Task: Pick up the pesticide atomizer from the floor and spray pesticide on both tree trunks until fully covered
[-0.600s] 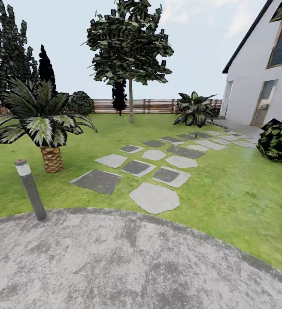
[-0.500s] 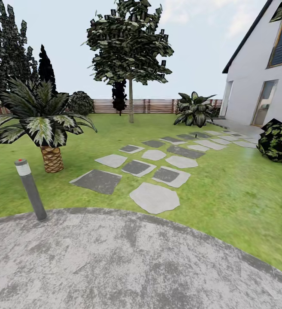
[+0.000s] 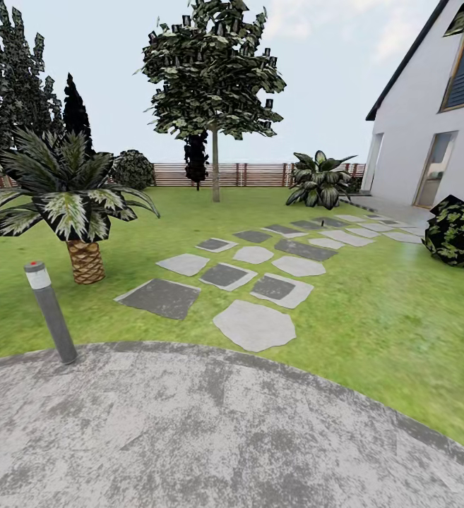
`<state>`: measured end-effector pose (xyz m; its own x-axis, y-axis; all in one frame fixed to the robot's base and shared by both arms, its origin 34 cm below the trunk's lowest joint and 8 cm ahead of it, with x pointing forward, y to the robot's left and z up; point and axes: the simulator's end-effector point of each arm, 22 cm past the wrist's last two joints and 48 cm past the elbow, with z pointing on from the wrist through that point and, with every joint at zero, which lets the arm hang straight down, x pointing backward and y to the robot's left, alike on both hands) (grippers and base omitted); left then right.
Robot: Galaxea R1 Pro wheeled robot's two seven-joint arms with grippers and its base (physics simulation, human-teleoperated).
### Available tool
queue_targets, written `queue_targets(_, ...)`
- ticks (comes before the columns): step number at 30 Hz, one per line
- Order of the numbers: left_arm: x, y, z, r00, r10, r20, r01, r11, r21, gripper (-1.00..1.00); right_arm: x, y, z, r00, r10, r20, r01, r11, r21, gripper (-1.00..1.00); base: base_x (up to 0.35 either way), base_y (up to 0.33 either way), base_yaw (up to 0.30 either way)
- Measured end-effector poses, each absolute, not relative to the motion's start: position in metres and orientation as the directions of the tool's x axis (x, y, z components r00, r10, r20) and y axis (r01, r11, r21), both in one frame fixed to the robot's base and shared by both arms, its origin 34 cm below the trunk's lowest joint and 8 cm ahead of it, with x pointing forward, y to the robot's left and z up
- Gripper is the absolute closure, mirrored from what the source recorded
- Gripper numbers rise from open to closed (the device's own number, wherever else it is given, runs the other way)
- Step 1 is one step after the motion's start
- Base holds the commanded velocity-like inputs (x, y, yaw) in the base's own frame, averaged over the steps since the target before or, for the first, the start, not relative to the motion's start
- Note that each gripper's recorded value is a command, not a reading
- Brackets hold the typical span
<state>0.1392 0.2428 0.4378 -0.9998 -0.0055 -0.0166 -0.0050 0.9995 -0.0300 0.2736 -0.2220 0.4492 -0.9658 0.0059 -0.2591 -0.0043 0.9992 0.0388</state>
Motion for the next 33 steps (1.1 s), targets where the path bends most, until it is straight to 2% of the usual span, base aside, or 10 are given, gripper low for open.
queue_targets(10,0.211,0.234,0.442,-0.985,-0.012,-0.170,-0.004,0.999,-0.047,-1.00,0.356,-0.249,0.469,-0.908,0.001,-0.419,0.000,1.000,0.002,-1.00,0.000,0.000,0.000)
queue_targets(11,0.269,0.235,0.456,-0.923,-0.016,-0.385,0.002,0.999,-0.046,-1.00,0.420,-0.254,0.503,-0.788,0.000,-0.615,0.002,1.000,-0.003,-1.00,0.000,0.000,0.000)
queue_targets(12,0.337,0.235,0.481,-0.846,-0.018,-0.532,0.008,0.999,-0.046,-1.00,0.433,-0.258,0.511,-0.764,-0.002,-0.645,0.004,1.000,-0.008,-1.00,0.000,0.000,0.000)
queue_targets(13,0.418,0.236,0.524,-0.723,-0.020,-0.691,0.014,0.999,-0.043,-1.00,0.436,-0.262,0.512,-0.759,-0.004,-0.652,0.006,1.000,-0.013,-1.00,0.000,0.000,0.000)
queue_targets(19,0.423,0.242,0.529,-0.705,-0.014,-0.709,0.013,0.999,-0.033,-1.00,0.445,-0.265,0.519,-0.733,-0.007,-0.680,0.007,1.000,-0.017,-1.00,0.110,0.000,0.000)
queue_targets(25,0.422,0.245,0.528,-0.707,-0.010,-0.707,0.010,1.000,-0.024,-1.00,0.471,-0.258,0.543,-0.639,0.001,-0.769,0.009,1.000,-0.006,-1.00,0.312,0.000,0.000)
queue_targets(33,0.422,0.246,0.528,-0.706,-0.012,-0.708,0.007,1.000,-0.023,-1.00,0.483,-0.261,0.553,-0.603,-0.011,-0.797,-0.001,1.000,-0.013,-1.00,0.336,0.000,-0.006)
